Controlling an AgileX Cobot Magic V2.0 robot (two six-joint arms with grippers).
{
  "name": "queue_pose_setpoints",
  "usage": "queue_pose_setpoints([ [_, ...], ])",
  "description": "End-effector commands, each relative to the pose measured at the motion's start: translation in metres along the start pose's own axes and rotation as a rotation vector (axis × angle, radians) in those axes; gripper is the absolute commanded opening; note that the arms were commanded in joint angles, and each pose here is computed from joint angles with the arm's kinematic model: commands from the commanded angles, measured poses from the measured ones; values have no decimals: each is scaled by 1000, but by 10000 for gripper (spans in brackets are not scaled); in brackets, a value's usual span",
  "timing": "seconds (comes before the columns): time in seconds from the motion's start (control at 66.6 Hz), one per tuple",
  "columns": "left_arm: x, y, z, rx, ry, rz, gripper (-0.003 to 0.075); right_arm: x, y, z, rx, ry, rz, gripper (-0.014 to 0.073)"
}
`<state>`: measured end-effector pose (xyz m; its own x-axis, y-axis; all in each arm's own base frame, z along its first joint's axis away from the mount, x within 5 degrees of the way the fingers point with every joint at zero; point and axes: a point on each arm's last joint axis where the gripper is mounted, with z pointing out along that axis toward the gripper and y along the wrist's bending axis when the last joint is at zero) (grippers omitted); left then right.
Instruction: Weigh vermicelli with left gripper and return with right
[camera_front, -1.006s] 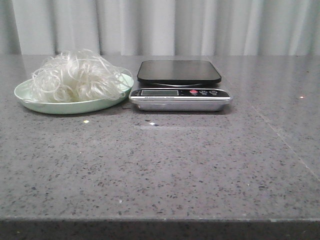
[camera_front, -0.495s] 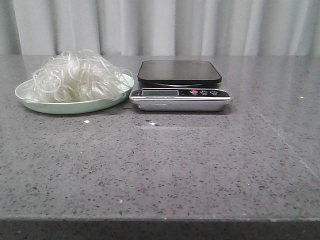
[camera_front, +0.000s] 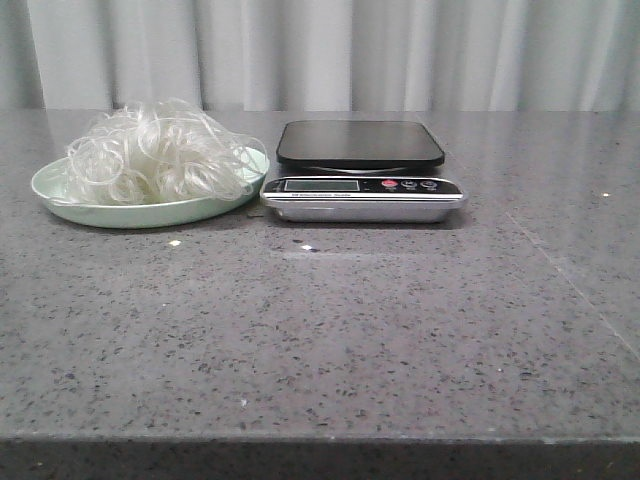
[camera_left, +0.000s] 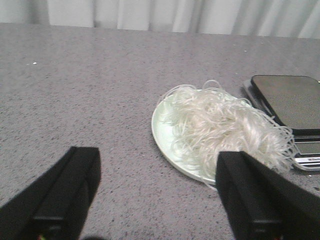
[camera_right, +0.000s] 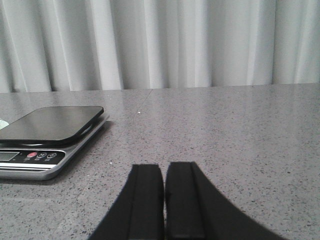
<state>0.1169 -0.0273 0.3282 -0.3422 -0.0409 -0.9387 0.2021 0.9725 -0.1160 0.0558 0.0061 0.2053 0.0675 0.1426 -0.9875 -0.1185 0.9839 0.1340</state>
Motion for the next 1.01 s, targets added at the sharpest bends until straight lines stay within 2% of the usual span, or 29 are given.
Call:
queue_pose_setpoints([
  [0.0,-33,-10,13,57,-76,2,637,-11,1,-2,-8,-104,0,188],
  [0.165,-63,-27,46,119,6,10,637,-11,1,-2,-8,-104,0,188],
  [0.3,-82,-49,89,175,150,37,637,-11,1,-2,-8,-104,0,188],
  [0.42,-88,-66,127,202,274,62,637,-11,1,-2,-8,-104,0,188],
  [0.615,-87,-76,177,191,437,60,620,-11,1,-2,-8,-104,0,188],
  [0.72,-78,-79,197,192,546,55,580,-11,1,-2,-8,-104,0,188],
  [0.856,-66,-80,211,184,626,60,521,-11,1,-2,-8,-104,0,188],
  [0.991,-55,-80,221,175,685,66,401,-11,1,-2,-8,-104,0,188],
])
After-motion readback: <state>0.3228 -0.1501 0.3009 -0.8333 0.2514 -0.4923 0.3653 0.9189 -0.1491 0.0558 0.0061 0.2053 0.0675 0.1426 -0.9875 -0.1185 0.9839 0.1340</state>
